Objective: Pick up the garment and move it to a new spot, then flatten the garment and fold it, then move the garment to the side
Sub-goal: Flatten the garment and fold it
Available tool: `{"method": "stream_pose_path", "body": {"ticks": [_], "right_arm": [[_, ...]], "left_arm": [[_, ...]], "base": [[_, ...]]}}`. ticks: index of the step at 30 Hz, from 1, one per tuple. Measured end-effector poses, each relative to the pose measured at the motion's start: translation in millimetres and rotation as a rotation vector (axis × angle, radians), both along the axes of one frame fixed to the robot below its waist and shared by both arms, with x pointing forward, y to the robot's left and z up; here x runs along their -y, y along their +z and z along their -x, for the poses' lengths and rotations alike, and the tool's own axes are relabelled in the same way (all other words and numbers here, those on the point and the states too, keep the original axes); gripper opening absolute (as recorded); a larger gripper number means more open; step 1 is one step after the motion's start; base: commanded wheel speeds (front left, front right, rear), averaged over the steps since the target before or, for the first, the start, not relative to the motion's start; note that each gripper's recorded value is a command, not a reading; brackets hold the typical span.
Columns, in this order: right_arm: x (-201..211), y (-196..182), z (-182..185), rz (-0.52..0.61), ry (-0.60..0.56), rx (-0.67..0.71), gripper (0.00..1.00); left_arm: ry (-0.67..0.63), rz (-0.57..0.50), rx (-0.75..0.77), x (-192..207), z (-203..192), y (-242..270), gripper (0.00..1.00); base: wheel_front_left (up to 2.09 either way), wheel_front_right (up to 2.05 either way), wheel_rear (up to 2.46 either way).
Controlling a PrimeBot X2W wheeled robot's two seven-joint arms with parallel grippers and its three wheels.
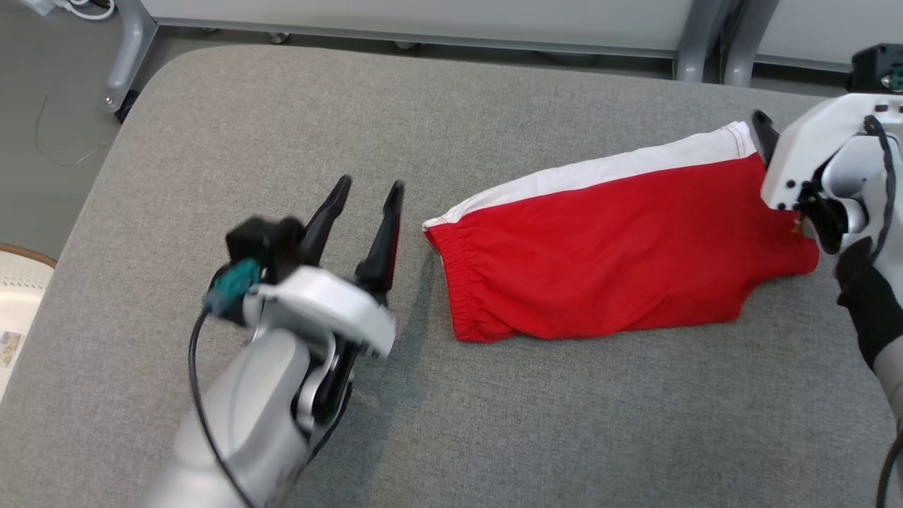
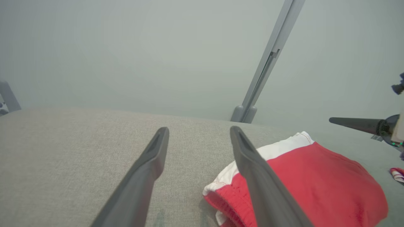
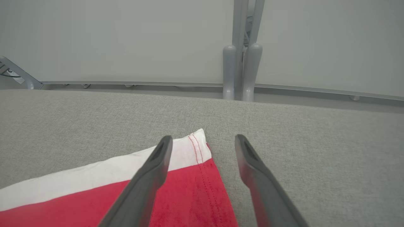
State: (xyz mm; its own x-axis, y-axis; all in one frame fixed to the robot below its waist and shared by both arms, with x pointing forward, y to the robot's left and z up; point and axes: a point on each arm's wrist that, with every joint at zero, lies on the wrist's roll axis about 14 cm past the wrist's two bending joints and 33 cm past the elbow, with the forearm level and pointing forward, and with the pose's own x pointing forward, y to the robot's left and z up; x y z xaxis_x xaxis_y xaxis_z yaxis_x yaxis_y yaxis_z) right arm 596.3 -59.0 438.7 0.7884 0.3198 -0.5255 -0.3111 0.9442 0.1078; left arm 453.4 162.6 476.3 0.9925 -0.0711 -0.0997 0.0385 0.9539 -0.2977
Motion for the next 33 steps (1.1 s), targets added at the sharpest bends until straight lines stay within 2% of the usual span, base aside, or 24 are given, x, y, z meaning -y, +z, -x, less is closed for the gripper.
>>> {"method": "stream_pose_path", "body": {"ticks": [5,12,24,25,26,27,28,29,30,33], "right_arm": [[20,-10,7,0.041,-0.027,-0.062,1.0],[28,-39,19,0.075,-0.033,-0.173,1.0],[4,-80,38,0.076,0.008,-0.382,1.0],[3,-80,39,0.08,0.012,-0.394,0.96],[3,-81,40,0.077,0.01,-0.403,0.53],[2,-81,41,0.085,0.013,-0.408,0.4],[2,-81,42,0.091,0.017,-0.409,0.35],[1,-81,43,0.093,0.02,-0.413,0.15],[-2,-81,44,0.092,0.024,-0.415,0.0],[-5,-81,45,0.085,0.027,-0.399,0.0]], "left_arm": [[0.109,-0.039,-0.023,-29,42,-15,1.0],[0.183,-0.07,-0.062,-52,76,-28,1.0],[0.252,-0.089,-0.158,-73,111,-53,1.0],[0.25,-0.086,-0.157,-73,111,-53,1.0],[0.25,-0.085,-0.155,-73,112,-52,1.0],[0.25,-0.085,-0.154,-73,113,-52,1.0],[0.251,-0.085,-0.154,-73,113,-52,1.0],[0.252,-0.084,-0.153,-73,113,-51,1.0],[0.251,-0.085,-0.152,-73,114,-51,1.0],[0.249,-0.087,-0.15,-73,113,-50,1.0]], "base": [[0.0,0.0,0.0],[0.0,0.0,0.0],[0.0,0.0,0.0],[0.0,0.0,0.0],[0.0,0.0,0.0],[0.0,0.0,0.0],[0.0,0.0,0.0],[0.0,0.0,0.0],[0.0,0.0,0.0],[0.0,0.0,0.0]]}}
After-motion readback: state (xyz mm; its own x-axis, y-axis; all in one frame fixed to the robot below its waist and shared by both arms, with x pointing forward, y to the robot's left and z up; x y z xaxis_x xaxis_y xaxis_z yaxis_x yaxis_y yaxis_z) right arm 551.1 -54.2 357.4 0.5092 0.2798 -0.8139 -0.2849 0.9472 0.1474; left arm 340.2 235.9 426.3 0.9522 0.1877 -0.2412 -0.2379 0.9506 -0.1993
